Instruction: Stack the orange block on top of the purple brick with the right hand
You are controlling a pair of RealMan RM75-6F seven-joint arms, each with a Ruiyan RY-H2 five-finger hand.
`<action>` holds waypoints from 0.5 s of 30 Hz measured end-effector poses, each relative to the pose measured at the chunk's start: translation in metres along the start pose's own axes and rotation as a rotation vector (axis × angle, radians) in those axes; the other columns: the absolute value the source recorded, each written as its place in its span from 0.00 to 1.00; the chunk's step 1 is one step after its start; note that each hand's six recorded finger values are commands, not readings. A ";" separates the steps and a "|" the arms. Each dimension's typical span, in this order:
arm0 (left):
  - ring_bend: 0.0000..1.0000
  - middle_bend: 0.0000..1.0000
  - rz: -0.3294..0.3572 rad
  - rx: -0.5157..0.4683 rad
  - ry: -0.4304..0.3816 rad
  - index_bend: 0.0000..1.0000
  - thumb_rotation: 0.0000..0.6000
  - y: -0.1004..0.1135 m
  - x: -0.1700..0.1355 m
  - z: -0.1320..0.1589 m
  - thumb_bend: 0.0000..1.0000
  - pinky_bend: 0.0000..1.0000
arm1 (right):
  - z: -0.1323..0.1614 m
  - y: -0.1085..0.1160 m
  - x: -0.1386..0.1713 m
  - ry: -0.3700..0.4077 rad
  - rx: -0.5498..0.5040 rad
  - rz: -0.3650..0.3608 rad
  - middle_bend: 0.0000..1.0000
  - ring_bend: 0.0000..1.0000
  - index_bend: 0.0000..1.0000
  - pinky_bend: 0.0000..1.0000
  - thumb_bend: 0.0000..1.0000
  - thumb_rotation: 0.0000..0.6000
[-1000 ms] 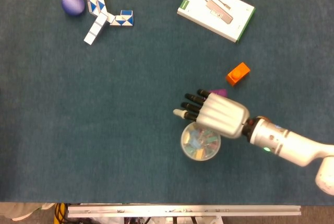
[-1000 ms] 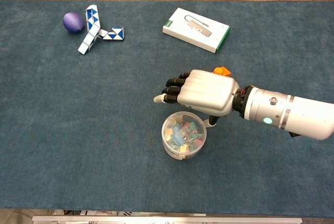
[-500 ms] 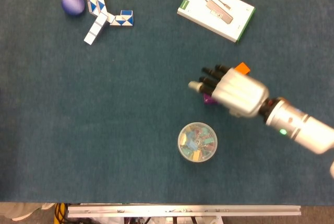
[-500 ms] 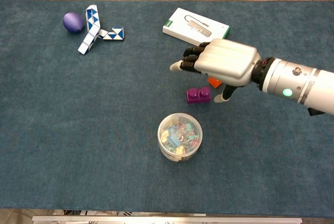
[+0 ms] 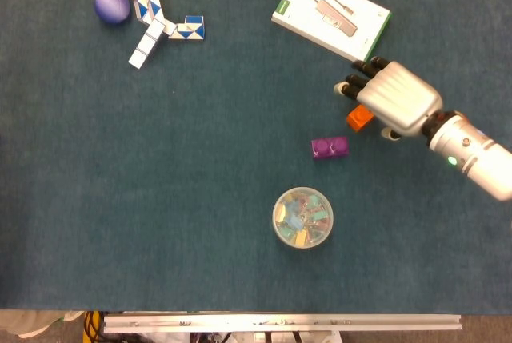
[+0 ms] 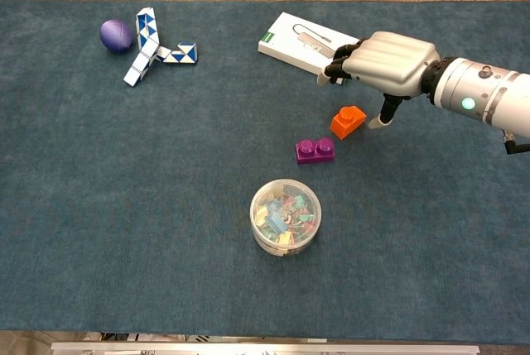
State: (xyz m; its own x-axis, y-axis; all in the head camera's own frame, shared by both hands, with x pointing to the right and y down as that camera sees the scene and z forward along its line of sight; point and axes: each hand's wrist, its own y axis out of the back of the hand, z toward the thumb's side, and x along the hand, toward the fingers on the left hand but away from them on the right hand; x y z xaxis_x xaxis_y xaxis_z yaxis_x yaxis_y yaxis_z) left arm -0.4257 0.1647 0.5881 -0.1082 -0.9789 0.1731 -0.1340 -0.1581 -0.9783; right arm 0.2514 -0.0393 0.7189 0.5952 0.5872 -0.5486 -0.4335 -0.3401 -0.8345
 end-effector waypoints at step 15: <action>0.29 0.33 0.000 -0.001 0.003 0.33 1.00 0.000 -0.001 -0.002 0.24 0.18 | -0.004 -0.026 -0.020 -0.028 0.034 0.064 0.32 0.16 0.35 0.26 0.08 1.00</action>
State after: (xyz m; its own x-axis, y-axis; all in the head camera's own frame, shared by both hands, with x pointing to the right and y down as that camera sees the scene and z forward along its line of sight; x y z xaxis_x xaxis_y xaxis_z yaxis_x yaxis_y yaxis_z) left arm -0.4272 0.1658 0.5885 -0.1116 -0.9785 0.1736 -0.1349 -0.1581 -0.9782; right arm 0.2536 -0.0449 0.7514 0.5466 0.5851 -0.5990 -0.4934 -0.3529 -0.7950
